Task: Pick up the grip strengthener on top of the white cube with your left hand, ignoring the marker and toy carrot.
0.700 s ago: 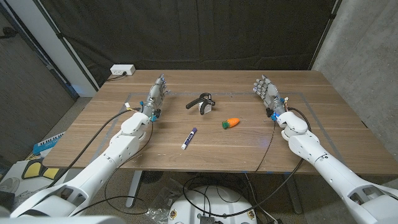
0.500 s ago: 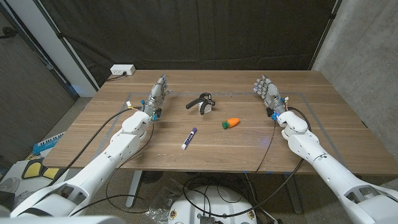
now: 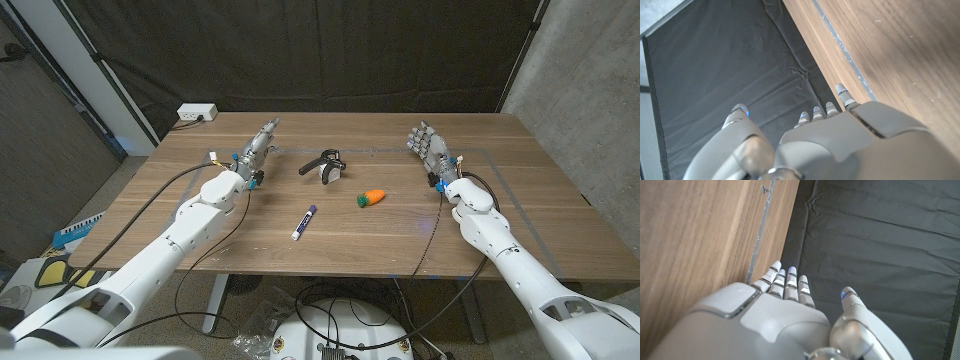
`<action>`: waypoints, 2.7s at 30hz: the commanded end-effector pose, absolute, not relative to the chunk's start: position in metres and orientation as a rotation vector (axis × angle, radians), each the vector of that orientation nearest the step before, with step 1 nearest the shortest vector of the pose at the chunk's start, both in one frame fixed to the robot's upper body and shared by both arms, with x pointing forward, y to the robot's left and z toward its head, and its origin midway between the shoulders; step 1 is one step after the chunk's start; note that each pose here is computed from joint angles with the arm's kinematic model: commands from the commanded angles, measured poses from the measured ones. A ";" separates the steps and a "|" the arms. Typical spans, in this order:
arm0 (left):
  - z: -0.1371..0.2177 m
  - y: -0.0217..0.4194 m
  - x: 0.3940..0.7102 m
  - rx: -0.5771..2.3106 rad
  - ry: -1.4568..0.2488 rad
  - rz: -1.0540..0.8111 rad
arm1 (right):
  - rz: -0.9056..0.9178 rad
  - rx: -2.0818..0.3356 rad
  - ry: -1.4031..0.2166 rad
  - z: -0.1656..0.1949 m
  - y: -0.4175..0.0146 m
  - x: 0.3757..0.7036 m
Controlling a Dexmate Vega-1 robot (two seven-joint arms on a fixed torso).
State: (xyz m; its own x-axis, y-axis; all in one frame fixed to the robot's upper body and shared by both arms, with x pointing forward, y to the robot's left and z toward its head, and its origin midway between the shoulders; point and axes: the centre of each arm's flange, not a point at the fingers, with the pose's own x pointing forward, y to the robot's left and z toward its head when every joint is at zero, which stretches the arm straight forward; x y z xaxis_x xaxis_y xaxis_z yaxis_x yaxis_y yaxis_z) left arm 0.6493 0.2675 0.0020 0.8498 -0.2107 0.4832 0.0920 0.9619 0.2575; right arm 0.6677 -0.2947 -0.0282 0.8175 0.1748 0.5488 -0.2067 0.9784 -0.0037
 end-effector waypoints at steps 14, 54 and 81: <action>0.046 0.224 0.626 0.613 -0.576 -0.215 | 0.198 0.082 -0.585 -0.038 -0.300 0.669; 0.066 0.156 0.568 1.070 -0.382 -0.083 | 0.220 0.127 -0.623 -0.066 -0.322 0.647; 0.071 0.120 0.569 1.351 -0.107 -0.139 | 0.221 0.151 -0.642 -0.071 -0.332 0.652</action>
State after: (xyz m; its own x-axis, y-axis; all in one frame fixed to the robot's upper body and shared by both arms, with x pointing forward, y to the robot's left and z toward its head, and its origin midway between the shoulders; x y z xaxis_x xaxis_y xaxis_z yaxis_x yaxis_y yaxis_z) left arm 0.5699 0.1271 0.0700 0.9699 -0.2310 0.0770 -0.0038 0.3020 0.9533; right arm 0.6490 -0.3296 -0.0706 0.7849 0.1621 0.5980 -0.2482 0.9666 0.0637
